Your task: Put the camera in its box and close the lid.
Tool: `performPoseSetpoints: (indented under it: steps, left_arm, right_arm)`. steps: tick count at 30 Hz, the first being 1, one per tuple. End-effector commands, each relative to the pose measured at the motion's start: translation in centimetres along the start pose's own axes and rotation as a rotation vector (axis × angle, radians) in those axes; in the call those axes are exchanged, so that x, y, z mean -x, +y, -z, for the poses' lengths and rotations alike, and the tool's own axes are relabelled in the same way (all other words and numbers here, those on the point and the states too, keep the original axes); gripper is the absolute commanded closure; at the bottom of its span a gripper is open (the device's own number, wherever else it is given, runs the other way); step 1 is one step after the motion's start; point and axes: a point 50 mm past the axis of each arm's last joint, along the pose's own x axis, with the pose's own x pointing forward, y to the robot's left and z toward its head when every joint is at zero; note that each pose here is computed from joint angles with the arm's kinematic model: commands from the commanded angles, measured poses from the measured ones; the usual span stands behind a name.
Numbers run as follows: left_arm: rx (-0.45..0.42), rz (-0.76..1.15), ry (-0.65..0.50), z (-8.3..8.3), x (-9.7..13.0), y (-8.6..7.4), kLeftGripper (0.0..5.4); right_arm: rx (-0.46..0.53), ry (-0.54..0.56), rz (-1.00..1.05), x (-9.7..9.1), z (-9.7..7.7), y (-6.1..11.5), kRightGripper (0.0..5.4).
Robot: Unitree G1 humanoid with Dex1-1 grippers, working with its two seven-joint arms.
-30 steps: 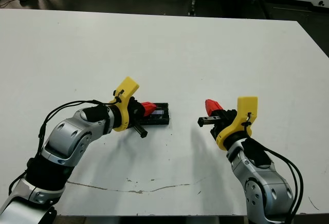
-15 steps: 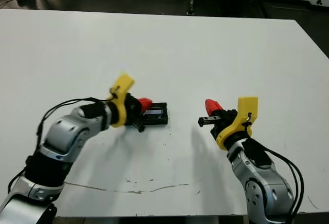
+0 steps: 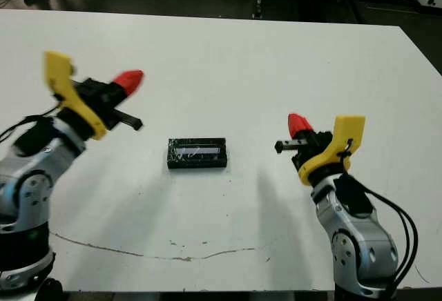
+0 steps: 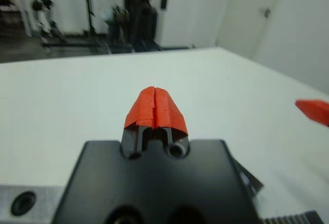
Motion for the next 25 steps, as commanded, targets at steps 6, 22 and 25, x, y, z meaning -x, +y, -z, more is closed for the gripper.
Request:
performPoseSetpoints:
  steps: [6, 22, 25]
  left_arm:
    - [-0.092, -0.221, -0.146, 1.7, 2.4, 1.0, 5.39]
    - [-0.181, -0.396, -0.236, 5.1, 2.7, 2.5, 5.39]
    - [-0.191, -0.387, -0.236, 4.8, 2.5, 2.4, 5.39]
  right_arm:
    - [0.038, -0.070, 0.046, -1.1, -0.7, -0.3, 5.40]
    - [0.166, -0.110, 0.099, -1.8, 0.4, 0.3, 5.40]
    - [0.165, -0.107, 0.098, -1.8, 0.5, 0.4, 5.40]
